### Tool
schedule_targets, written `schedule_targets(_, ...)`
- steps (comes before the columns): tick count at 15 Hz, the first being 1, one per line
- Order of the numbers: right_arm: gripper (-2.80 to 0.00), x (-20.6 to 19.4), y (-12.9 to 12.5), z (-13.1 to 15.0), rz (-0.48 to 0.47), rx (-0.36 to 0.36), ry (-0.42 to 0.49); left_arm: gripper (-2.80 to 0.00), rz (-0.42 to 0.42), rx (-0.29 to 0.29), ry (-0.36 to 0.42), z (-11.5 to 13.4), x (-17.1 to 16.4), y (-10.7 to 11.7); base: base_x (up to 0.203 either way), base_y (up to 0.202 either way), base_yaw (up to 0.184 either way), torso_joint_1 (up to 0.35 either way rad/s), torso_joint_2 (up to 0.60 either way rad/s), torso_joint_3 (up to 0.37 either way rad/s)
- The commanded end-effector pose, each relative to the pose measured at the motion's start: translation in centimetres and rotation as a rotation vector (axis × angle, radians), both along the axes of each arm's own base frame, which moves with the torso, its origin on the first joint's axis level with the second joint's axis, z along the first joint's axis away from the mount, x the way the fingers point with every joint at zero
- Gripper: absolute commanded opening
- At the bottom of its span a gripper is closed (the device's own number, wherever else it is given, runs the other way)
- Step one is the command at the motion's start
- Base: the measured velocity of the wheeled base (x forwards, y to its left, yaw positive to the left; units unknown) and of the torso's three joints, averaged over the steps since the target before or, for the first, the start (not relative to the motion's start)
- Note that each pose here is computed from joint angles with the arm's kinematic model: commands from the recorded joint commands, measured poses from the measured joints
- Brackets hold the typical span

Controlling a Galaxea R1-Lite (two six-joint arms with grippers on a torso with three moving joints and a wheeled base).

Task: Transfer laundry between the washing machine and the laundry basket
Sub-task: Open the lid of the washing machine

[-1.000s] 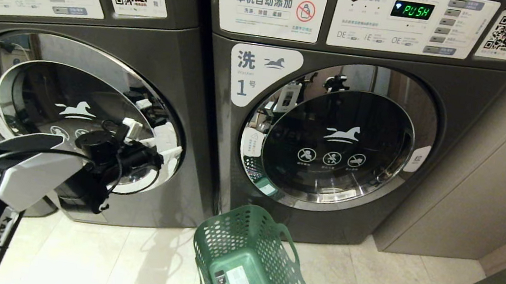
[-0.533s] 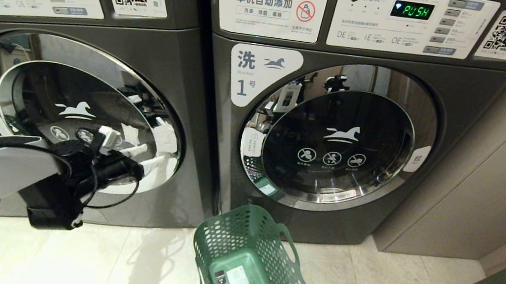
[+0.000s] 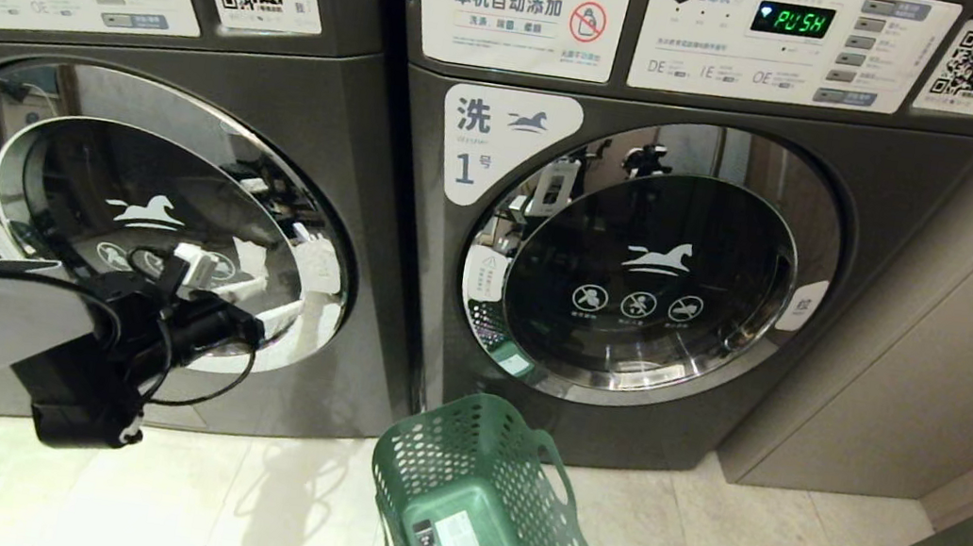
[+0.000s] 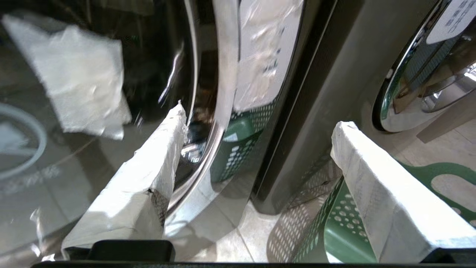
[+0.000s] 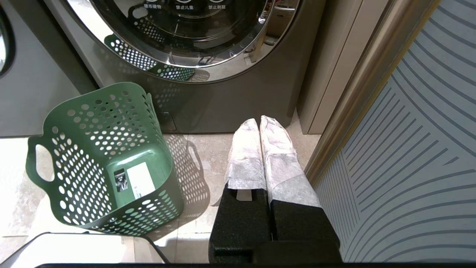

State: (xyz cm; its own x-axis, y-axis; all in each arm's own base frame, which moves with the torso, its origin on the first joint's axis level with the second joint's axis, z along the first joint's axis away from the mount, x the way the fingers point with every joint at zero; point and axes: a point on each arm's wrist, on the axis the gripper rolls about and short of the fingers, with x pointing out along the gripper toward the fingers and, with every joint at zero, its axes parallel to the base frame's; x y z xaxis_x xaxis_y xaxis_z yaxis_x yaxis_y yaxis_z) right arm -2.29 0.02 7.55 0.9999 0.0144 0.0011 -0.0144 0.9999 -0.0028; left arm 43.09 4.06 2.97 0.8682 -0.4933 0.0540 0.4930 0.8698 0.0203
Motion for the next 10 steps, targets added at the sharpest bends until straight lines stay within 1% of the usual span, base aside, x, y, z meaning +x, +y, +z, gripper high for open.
schedule_targets(1, -2.8, 0.0, 0.0, 0.0, 0.001, 0.0, 0.001, 0.0, -0.012, 0.003, -0.022, 0.1, 0.5, -0.4, 0.0, 0.0, 0.0, 0.0, 0.0, 0.0)
schedule_targets(4, -2.8, 0.0, 0.0, 0.0, 0.001, 0.0, 0.001, 0.0, -0.028, 0.008, -0.072, 0.8, 2.0, -1.2, 0.0, 0.0, 0.0, 0.0, 0.0, 0.0)
schedule_targets(6, -2.8, 0.0, 0.0, 0.0, 0.001, 0.0, 0.0, 0.0, -0.031, 0.01, -0.069, 0.9, 2.9, -1.5, 0.0, 0.0, 0.0, 0.0, 0.0, 0.0)
schedule_targets(10, -2.8, 0.0, 0.0, 0.0, 0.002, 0.0, 0.001, 0.0, -0.047, 0.008, -0.07, 0.9, 3.6, -3.0, 0.0, 0.0, 0.0, 0.0, 0.0, 0.0)
